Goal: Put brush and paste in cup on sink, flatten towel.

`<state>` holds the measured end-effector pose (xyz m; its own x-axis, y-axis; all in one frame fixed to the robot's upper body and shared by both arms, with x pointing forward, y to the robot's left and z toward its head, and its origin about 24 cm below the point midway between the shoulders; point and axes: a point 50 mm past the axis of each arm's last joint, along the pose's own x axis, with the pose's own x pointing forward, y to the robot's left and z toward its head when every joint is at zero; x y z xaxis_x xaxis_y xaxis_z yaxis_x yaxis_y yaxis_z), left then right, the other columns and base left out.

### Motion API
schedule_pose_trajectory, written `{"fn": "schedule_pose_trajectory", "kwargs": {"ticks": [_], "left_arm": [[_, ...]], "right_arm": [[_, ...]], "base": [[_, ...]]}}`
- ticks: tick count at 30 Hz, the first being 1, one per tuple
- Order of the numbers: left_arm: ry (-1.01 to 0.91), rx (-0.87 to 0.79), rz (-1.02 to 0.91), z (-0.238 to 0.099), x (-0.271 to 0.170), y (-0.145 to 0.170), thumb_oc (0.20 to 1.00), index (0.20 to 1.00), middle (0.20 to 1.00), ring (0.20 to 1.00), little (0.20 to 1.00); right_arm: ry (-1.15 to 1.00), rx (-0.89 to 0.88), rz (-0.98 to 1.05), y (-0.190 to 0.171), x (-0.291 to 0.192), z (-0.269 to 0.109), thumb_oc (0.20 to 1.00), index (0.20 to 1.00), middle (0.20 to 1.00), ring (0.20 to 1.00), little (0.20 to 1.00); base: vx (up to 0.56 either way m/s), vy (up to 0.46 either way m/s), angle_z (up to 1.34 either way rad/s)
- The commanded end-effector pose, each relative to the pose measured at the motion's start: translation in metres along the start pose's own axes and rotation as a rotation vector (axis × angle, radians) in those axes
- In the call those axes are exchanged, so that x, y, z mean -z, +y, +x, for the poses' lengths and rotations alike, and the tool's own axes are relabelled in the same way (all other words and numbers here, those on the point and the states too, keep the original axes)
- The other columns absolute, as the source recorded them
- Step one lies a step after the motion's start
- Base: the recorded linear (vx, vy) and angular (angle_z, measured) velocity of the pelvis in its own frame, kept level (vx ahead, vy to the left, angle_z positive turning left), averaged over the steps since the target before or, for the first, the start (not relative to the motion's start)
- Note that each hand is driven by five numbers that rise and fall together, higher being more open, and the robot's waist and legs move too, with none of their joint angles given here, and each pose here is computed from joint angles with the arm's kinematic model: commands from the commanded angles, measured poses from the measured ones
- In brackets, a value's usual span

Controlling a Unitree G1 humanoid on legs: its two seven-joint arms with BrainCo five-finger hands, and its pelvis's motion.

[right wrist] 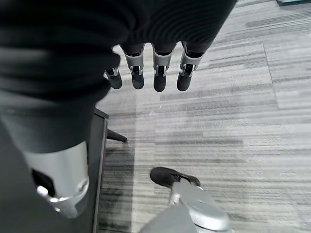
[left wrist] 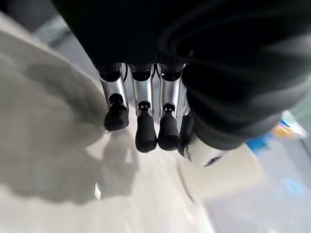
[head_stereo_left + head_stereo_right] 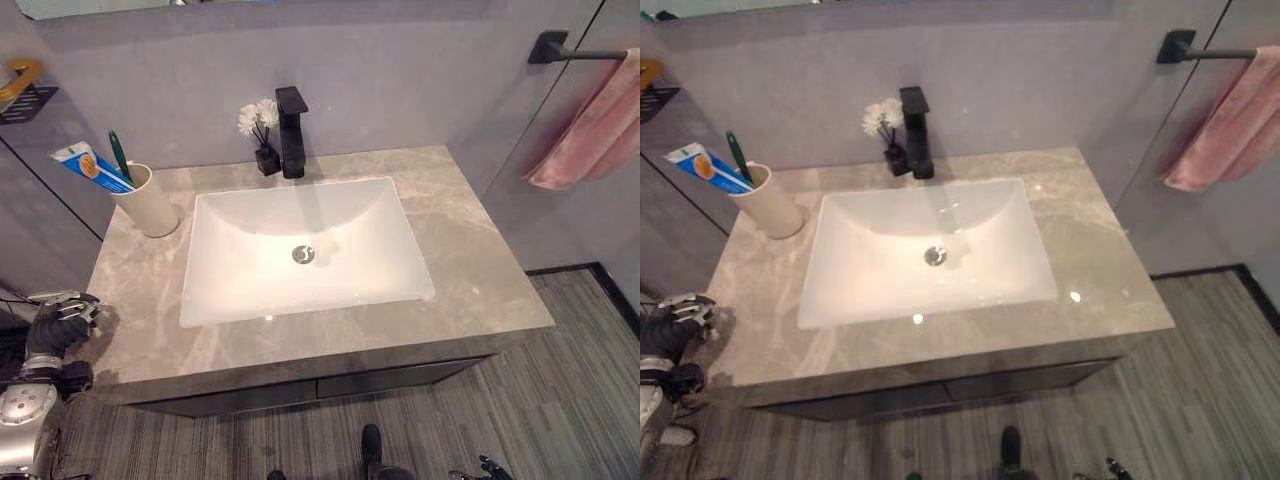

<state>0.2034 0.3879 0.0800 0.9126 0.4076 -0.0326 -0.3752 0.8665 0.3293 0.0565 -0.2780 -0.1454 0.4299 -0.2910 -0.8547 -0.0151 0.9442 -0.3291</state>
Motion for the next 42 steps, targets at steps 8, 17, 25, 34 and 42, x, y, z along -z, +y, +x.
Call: {"fn": "schedule_pose_trajectory", "kwargs": {"ticks": [8,17,25,34,42], "left_arm": [[-0.359,-0.149,-0.009,0.061,-0.117,0.013,0.2,0.2,0.2,0.2,0.2],[-0.405,-0.191,0.009,0.082,-0.151,0.007,0.2,0.2,0.2,0.2,0.2],[-0.454,-0.025,-0.026,0.062,-0.132,-0.032,0.2,0.2,0.2,0.2,0.2],[-0.442,0.114,-0.129,0.028,-0.1,-0.055,0.2,0.2,0.2,0.2,0.2],[-0.439,0.164,-0.355,-0.012,-0.072,-0.065,0.2,0.2,0.2,0.2,0.2]], "right_arm": [[-0.2,0.025,-0.032,-0.014,-0.063,0.01,1.0,1.0,1.0,1.0,1.0],[-0.294,0.001,-0.013,-0.004,-0.086,0.01,1.0,1.0,1.0,1.0,1.0],[-0.232,0.002,-0.012,-0.001,-0.069,0.01,1.0,1.0,1.0,1.0,1.0],[-0.144,0.025,-0.009,-0.006,-0.045,0.009,1.0,1.0,1.0,1.0,1.0],[-0.082,0.025,0.03,-0.001,-0.022,0.005,1.0,1.0,1.0,1.0,1.0]], "base": [[-0.08,0.009,-0.2],[0.01,-0.02,-0.03],[0.03,-0.027,-0.02],[0.05,0.029,0.11],[0.02,0.102,0.16]]}}
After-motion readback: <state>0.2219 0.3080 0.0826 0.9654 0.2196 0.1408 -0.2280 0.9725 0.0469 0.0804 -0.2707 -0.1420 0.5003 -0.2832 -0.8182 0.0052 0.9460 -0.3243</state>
